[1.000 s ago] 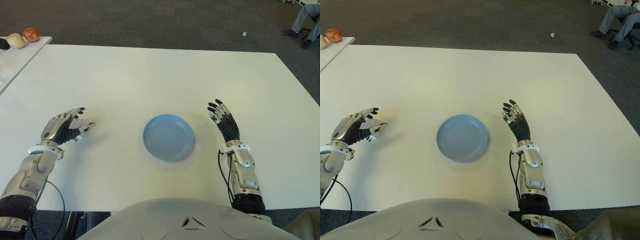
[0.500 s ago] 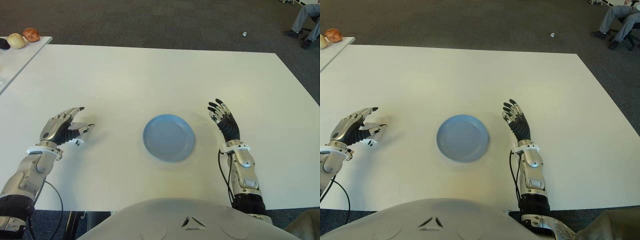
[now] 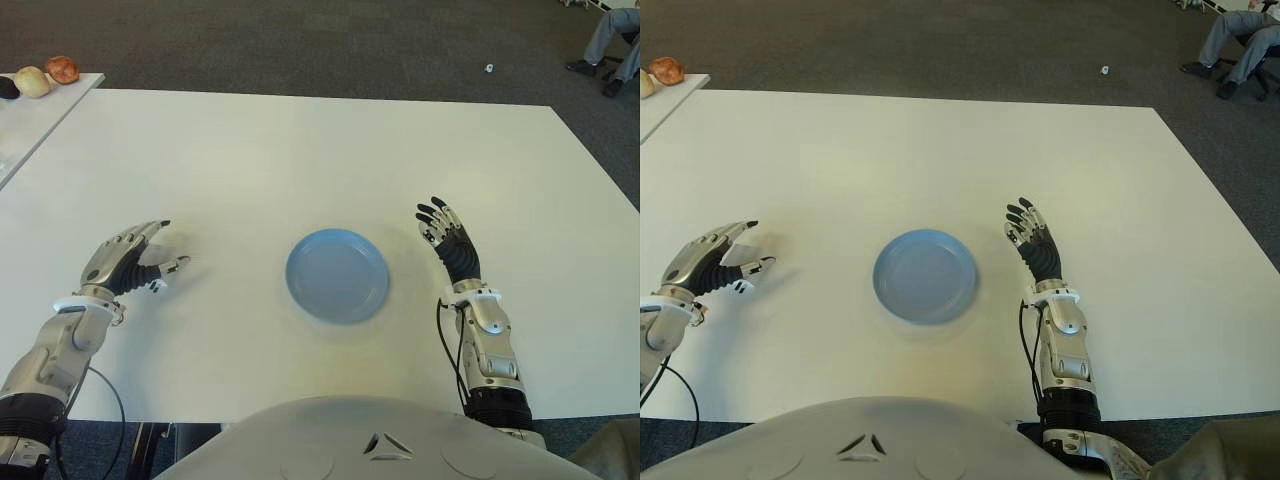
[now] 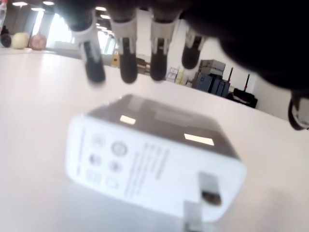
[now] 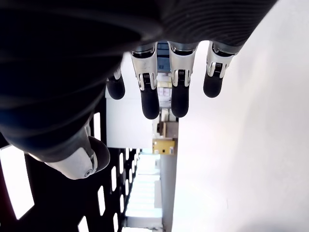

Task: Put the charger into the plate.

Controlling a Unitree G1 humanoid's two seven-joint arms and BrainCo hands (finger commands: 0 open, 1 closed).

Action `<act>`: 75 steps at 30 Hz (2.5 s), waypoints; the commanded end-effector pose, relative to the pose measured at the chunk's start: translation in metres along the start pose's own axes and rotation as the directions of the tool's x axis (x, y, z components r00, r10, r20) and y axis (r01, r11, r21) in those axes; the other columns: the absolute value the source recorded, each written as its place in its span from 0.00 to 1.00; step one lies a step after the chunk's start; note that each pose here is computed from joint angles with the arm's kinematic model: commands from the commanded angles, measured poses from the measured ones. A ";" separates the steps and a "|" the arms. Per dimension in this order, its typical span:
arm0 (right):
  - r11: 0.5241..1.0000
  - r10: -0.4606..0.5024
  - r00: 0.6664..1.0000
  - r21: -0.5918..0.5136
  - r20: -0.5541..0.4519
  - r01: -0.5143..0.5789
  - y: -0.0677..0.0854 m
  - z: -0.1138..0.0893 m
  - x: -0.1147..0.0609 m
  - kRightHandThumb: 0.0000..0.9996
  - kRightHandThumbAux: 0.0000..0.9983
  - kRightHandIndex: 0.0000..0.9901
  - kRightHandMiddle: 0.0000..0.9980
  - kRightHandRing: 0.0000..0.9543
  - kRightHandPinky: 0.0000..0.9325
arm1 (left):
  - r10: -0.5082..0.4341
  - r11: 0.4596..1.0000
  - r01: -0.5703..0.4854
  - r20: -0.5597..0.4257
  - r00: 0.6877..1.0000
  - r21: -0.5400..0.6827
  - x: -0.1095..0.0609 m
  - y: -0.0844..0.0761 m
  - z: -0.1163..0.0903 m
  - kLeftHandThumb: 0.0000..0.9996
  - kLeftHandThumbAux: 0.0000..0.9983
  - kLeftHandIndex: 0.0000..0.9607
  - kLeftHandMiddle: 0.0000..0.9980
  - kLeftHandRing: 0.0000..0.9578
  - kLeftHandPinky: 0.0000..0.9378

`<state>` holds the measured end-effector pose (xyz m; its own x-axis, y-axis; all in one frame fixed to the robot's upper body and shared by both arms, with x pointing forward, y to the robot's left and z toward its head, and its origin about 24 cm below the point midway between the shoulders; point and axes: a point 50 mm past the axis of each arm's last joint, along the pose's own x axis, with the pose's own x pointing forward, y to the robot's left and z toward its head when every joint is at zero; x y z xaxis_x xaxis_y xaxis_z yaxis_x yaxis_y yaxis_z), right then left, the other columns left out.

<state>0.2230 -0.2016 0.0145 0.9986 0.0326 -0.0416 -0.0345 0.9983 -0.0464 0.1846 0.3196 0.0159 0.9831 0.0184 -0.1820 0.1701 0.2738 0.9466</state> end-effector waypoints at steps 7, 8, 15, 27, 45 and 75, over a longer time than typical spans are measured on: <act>1.000 -0.001 1.000 0.017 -0.027 0.002 -0.002 -0.004 -0.002 0.00 0.62 0.06 0.19 0.15 0.08 | -0.035 0.999 0.035 0.001 0.999 0.005 -0.004 -0.008 0.002 0.45 0.32 0.12 0.11 0.11 0.15; 1.000 -0.001 1.000 0.018 -0.027 0.002 -0.002 -0.004 -0.002 0.00 0.62 0.06 0.19 0.15 0.08 | -0.035 0.999 0.035 0.000 0.999 0.005 -0.004 -0.008 0.002 0.45 0.32 0.12 0.11 0.11 0.15; 1.000 0.005 1.000 0.018 -0.029 -0.004 -0.002 -0.004 -0.002 0.00 0.62 0.06 0.18 0.15 0.06 | -0.037 0.999 0.037 -0.007 0.999 0.008 -0.009 -0.007 0.005 0.44 0.33 0.12 0.08 0.08 0.13; 1.000 0.008 0.999 0.015 -0.031 -0.007 -0.002 -0.004 -0.003 0.00 0.62 0.05 0.18 0.15 0.06 | -0.020 1.000 0.021 -0.003 1.000 0.008 -0.022 -0.004 0.011 0.40 0.35 0.12 0.06 0.07 0.14; 1.000 -0.001 1.000 0.012 -0.026 0.002 -0.002 -0.004 -0.002 0.00 0.61 0.07 0.19 0.16 0.08 | 0.321 0.907 -0.326 -0.063 0.945 -0.267 -0.049 -0.050 0.077 0.34 0.47 0.10 0.13 0.12 0.15; 1.000 -0.003 1.000 0.017 -0.007 0.003 -0.004 -0.006 -0.004 0.00 0.61 0.08 0.20 0.16 0.06 | 0.441 0.838 -0.400 0.029 0.897 -0.371 -0.007 -0.073 0.116 0.31 0.62 0.09 0.09 0.09 0.08</act>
<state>0.2216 -0.2057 0.0130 0.9988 0.0347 -0.0349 -0.0364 0.9980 -0.0517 0.1744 0.1894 -0.0098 0.9335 0.1514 0.3249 -0.3479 0.6008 0.7197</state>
